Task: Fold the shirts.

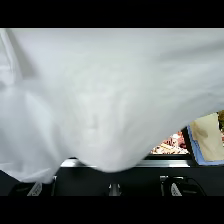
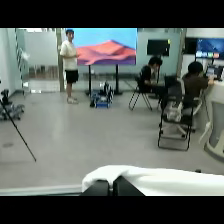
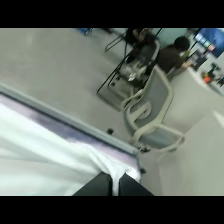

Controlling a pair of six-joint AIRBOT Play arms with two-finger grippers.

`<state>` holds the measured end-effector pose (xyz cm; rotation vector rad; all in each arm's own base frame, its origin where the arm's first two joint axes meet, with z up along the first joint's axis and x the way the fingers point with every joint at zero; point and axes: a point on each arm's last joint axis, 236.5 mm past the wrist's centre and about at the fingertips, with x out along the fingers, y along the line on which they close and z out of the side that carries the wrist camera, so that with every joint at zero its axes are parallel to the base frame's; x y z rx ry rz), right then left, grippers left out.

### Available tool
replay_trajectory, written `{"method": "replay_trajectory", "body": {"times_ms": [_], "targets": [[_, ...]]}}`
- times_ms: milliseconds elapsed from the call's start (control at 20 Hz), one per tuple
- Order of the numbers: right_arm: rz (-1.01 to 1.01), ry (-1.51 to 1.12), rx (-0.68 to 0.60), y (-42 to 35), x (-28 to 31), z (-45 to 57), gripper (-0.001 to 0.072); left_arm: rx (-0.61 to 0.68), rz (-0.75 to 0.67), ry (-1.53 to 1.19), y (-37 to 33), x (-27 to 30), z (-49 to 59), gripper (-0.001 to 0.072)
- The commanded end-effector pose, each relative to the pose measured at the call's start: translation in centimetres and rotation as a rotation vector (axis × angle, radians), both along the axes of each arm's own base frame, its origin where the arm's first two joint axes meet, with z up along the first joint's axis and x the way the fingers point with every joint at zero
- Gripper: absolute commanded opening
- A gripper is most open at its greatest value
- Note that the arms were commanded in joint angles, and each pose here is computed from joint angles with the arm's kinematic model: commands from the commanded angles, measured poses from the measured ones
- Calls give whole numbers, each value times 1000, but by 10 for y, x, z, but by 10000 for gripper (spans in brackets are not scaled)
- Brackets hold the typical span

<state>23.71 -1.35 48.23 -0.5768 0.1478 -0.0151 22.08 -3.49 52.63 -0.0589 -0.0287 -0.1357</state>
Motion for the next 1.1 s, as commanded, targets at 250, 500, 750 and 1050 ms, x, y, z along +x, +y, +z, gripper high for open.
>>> {"method": "replay_trajectory", "body": {"times_ms": [250,500,750,1050], "targets": [[48,952,129,-2,114,-278,23,-45,-88,849,18,121,-275,24],[92,1045,111,23,205,-425,24,-109,-100,1052,3,183,-440,25],[7,722,189,23,302,-434,24,-114,-55,1006,11,258,-491,25],[-92,535,245,-24,345,-431,24,-153,-7,888,23,341,-492,25]]}}
